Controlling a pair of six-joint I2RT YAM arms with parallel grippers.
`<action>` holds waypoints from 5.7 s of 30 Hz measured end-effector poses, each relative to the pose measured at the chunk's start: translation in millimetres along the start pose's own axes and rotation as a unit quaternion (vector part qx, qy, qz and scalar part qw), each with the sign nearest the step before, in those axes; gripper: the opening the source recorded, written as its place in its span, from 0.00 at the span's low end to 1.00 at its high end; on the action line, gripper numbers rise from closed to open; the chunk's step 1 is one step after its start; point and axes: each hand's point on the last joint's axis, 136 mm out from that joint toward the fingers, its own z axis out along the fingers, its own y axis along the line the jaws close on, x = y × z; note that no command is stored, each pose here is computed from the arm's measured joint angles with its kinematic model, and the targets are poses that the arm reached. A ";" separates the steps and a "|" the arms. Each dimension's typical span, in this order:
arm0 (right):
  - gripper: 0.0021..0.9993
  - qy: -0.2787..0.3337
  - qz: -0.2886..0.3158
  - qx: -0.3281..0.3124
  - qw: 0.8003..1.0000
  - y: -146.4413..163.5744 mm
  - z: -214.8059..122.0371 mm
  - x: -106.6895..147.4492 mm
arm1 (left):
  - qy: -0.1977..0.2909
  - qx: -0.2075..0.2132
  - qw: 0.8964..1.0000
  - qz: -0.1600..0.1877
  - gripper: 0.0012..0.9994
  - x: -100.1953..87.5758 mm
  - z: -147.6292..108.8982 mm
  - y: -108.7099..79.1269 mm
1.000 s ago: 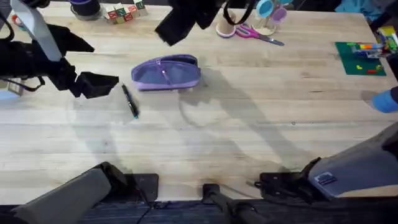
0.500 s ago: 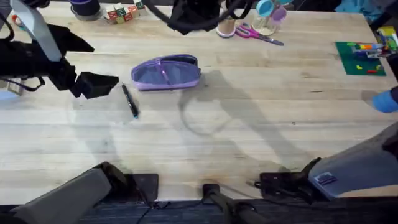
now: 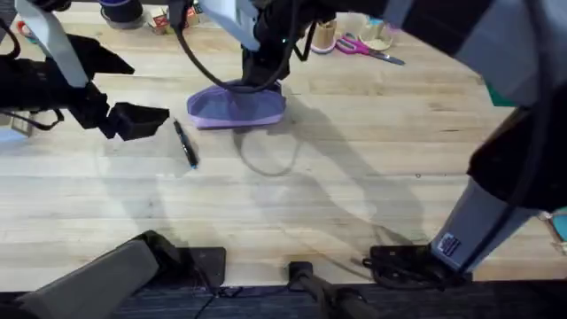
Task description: Unzip the bag, pick up the pens from the table one at a time and place them inside, then zip the bag closed.
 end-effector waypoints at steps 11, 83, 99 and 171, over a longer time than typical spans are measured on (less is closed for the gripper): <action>0.03 -0.004 -0.018 0.001 1.000 -2.3 15.0 -3.1 | 0.000 0.000 1.000 0.000 0.99 0.1 0.0 0.1; 1.00 -0.039 0.212 0.138 0.967 -20.2 -97.8 -23.5 | 0.065 -0.031 0.962 -0.264 1.00 21.6 -7.8 -3.0; 1.00 -0.011 0.260 0.173 0.950 -37.4 -109.8 7.3 | 0.121 -0.113 0.818 -0.552 0.99 44.2 -30.6 -19.9; 1.00 -0.014 0.294 0.208 0.933 -58.4 -139.7 36.8 | 0.246 -0.176 0.811 -0.500 0.18 96.5 98.2 -41.7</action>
